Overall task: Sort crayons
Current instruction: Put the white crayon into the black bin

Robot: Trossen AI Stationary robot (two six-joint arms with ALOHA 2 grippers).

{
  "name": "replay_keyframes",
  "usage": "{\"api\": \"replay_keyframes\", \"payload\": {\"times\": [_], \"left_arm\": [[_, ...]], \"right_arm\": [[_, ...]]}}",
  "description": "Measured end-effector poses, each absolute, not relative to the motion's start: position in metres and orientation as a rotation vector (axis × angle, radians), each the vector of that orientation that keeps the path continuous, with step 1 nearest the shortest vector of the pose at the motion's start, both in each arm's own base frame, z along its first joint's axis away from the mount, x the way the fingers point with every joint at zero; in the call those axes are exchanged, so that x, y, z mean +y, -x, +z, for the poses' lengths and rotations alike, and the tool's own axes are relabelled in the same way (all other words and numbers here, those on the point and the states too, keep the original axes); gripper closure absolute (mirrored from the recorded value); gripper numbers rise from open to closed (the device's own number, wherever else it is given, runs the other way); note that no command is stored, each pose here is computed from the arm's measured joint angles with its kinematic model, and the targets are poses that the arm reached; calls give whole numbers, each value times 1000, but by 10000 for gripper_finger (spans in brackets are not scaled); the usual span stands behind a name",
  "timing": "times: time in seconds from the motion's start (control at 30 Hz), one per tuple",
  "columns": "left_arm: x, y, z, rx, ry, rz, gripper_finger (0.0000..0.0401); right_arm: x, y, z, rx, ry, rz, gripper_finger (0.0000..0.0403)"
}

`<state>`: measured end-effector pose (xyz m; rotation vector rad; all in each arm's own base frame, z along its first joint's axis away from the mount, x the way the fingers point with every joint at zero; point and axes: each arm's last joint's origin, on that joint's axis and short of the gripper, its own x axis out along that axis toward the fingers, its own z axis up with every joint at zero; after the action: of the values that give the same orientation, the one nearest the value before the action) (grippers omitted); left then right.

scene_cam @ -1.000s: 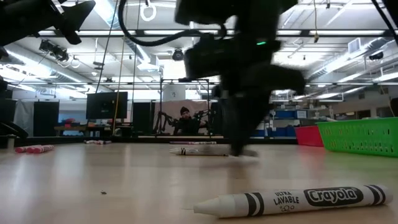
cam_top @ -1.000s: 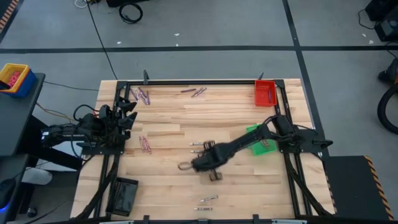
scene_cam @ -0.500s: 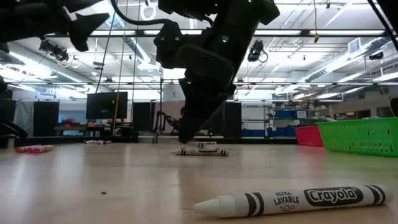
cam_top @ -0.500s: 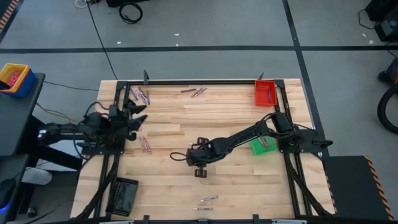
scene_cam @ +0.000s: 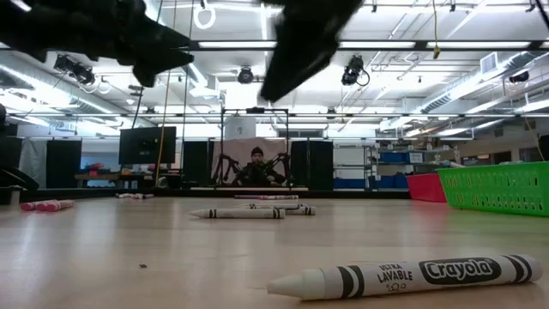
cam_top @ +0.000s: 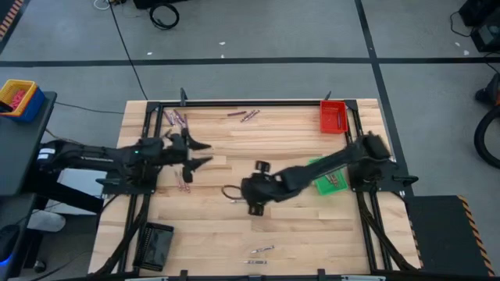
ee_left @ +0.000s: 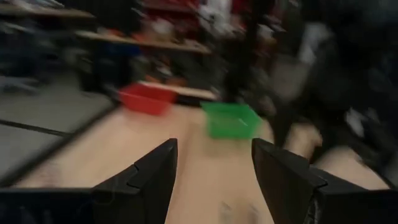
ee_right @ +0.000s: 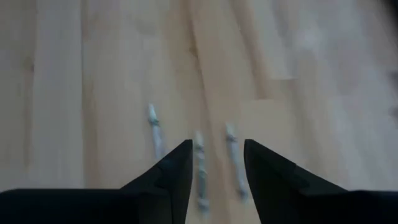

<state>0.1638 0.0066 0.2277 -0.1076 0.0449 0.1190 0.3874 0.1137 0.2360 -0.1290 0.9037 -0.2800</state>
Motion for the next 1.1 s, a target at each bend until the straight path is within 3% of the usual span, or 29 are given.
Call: {"api": "replay_keyframes", "payload": {"times": [0.17,0.47,0.8,0.97,1.1], "left_arm": [[5,-192,221,174,109,52,182],[-7,-252,189,376,50,17,185],[-37,-328,152,470,-21,65,218],[-21,-350,139,645,-31,128,218],[-7,-360,141,644,-7,170,218]], "right_arm": [[124,-328,248,757,105,-343,256],[122,-261,185,391,-16,-292,256],[107,-235,161,189,9,-252,256],[111,-234,161,195,6,-179,256],[113,-233,161,196,18,-155,256]]}}
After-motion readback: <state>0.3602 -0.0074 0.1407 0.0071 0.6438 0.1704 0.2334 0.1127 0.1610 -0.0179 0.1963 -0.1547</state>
